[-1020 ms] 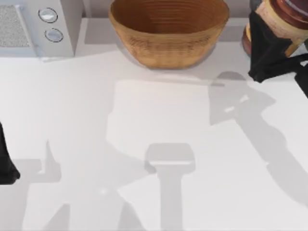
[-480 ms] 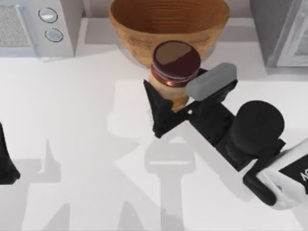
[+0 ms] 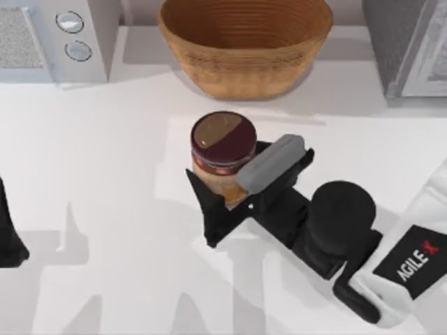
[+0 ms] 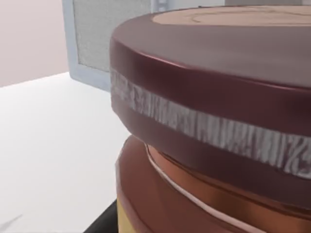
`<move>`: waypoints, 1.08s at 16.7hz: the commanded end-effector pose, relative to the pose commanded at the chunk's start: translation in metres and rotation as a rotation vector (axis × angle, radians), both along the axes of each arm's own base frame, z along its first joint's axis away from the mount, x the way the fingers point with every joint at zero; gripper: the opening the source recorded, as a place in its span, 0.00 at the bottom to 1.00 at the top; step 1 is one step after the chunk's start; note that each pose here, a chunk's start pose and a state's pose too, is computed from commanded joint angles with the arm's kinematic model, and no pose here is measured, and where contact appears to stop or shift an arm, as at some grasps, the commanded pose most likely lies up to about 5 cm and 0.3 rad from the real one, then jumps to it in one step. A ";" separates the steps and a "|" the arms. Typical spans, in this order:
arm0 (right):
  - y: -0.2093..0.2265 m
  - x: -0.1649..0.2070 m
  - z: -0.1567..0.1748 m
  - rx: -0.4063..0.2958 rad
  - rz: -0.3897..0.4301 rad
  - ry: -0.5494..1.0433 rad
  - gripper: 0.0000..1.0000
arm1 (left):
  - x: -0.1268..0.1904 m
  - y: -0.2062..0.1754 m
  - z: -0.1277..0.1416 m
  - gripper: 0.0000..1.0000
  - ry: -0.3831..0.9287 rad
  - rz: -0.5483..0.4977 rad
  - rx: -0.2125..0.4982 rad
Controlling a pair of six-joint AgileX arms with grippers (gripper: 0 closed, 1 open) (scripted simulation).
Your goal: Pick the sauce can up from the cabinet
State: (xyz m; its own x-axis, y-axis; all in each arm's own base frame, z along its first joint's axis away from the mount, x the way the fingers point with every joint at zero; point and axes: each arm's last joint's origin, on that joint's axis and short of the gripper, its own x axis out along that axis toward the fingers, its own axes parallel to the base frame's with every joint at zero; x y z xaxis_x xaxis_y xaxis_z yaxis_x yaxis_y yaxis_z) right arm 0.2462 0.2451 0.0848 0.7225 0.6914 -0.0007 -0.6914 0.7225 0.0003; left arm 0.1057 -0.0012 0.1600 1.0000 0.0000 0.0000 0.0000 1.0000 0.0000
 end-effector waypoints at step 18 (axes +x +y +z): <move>0.042 0.043 -0.026 0.000 0.000 0.000 0.00 | 0.000 0.000 0.000 1.00 0.000 0.000 0.000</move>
State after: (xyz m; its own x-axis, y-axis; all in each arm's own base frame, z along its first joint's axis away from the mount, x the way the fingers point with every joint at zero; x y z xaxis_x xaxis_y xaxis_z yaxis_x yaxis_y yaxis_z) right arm 0.2888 0.2867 0.0586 0.7225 0.6914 -0.0007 -0.6914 0.7225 0.0003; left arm 0.1057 -0.0012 0.1600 1.0000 0.0000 0.0000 0.0000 1.0000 0.0000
